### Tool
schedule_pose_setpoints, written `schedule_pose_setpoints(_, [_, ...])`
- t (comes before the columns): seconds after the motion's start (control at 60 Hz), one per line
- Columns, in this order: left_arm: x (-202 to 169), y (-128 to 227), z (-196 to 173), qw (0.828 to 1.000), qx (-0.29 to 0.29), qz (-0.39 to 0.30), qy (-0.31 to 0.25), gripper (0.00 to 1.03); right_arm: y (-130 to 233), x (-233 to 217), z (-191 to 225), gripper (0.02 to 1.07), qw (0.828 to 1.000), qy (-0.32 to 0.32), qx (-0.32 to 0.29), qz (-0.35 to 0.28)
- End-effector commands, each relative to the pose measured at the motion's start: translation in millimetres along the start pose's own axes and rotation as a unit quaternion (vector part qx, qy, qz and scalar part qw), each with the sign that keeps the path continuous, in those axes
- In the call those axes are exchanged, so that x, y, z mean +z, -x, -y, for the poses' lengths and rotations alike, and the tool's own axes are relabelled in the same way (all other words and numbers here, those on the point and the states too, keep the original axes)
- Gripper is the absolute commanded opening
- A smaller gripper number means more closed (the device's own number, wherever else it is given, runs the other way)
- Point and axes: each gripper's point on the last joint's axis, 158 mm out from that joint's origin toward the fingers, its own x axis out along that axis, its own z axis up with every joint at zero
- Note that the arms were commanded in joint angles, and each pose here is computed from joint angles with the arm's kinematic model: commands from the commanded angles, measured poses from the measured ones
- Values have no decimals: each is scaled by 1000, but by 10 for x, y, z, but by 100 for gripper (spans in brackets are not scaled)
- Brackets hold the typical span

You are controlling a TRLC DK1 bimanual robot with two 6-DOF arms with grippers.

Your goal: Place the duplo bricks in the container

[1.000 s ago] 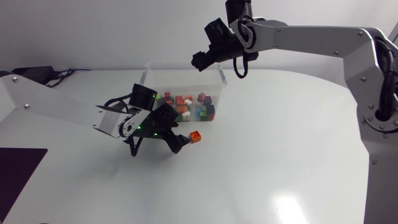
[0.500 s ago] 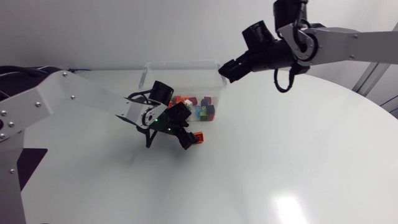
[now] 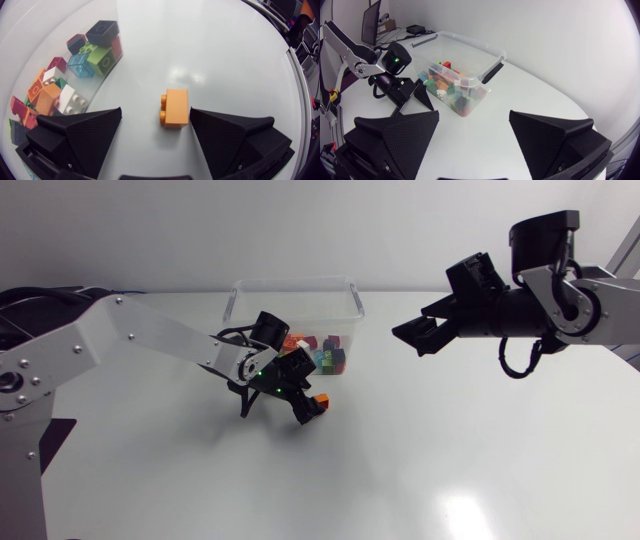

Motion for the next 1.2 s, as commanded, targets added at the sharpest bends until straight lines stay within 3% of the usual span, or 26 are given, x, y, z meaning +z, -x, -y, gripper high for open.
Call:
schedule_pose_setpoints(0.0, [10, -45, 122, 1000, -17, 0, -17, 87, 129, -63, -44, 103, 1000, 10, -2, 7])
schedule_pose_setpoints(0.15, [22, -103, 175, 1000, -22, -2, -20, 73, 366, -149, -32, 103, 1000, 6, -20, 14])
schedule_pose_setpoints(0.267, [5, -133, 181, 999, -24, -4, -20, 49, 539, -257, -24, 103, 999, 6, -37, 19])
schedule_pose_setpoints(0.367, [-4, -129, 195, 1000, -25, -6, -18, 21, 675, -319, -8, 103, 998, 5, -51, 24])
schedule_pose_setpoints(0.433, [-22, -106, 212, 999, -28, -12, -16, 15, 759, -341, 22, 103, 998, 4, -62, 28])
schedule_pose_setpoints(0.817, [196, 382, 291, 1000, -12, 11, -25, 12, 1282, -487, 347, 102, 982, -12, -175, 65])
schedule_pose_setpoints(1.183, [825, 1317, -32, 991, 66, 112, 3, 12, 1436, -744, 471, 102, 964, -17, -250, 89])
